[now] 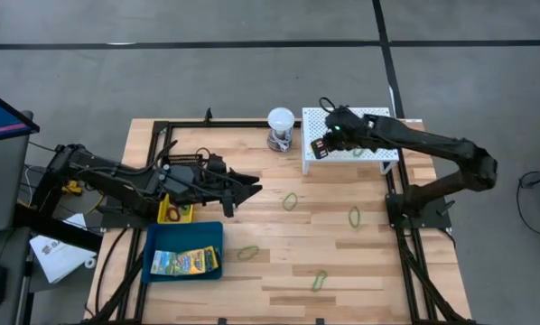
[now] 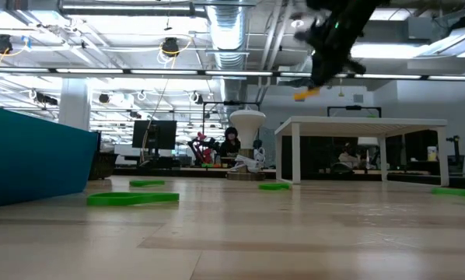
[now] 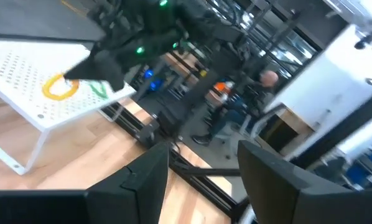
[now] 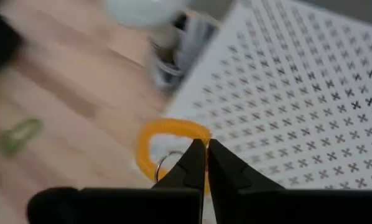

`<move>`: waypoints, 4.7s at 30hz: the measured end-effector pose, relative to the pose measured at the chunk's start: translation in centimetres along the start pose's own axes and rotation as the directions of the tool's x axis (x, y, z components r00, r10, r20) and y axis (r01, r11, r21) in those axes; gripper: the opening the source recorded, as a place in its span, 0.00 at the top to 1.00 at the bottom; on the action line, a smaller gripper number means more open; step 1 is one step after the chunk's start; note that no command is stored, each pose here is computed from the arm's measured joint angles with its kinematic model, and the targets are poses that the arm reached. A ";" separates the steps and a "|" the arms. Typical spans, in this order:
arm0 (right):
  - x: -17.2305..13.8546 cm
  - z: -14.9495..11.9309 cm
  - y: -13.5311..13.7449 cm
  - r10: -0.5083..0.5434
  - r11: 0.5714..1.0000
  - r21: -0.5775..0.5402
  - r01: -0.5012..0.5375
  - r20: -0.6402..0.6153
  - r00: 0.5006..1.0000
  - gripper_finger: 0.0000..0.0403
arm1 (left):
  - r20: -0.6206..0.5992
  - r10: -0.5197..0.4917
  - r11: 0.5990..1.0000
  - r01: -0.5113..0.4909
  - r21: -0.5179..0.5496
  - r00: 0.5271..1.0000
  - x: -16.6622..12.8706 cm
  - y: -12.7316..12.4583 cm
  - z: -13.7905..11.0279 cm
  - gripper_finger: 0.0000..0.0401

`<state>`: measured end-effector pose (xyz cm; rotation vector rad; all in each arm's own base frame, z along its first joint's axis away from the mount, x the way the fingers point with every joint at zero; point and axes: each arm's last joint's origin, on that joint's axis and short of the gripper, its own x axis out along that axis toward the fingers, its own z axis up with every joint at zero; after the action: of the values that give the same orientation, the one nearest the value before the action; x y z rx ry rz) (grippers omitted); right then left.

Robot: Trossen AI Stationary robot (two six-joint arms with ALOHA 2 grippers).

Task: Pick & Place Office Desk Supplies
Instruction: Put the yellow spring keychain into the yellow bin

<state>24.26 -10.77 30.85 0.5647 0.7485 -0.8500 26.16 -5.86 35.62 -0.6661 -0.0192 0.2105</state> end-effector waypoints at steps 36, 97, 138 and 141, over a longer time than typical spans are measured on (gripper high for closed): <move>-14.4 -11.4 11.0 0.647 0.757 0.006 -0.654 0.131 0.751 1.00 | -0.005 -0.159 0.936 0.149 -0.318 0.987 7.6 -1.3 -7.9 0.53; -12.6 -9.7 13.0 0.708 0.701 -0.041 -0.712 0.153 0.689 0.49 | -0.713 0.130 0.932 -0.330 -0.149 0.689 1.4 0.9 -11.3 0.98; -11.4 -10.2 12.4 0.626 0.778 -0.017 -0.628 0.098 0.774 0.48 | -0.606 0.775 0.286 -0.758 0.587 -0.177 -7.2 15.8 -9.0 0.95; -11.4 -10.2 12.4 0.626 0.778 -0.017 -0.628 0.098 0.774 0.48 | -0.602 0.778 0.281 -0.758 0.589 -0.180 -7.3 15.9 -9.1 0.92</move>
<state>25.82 8.33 35.25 0.7269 0.4103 -0.2505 16.83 -0.70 19.10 -0.6024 1.5204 1.1201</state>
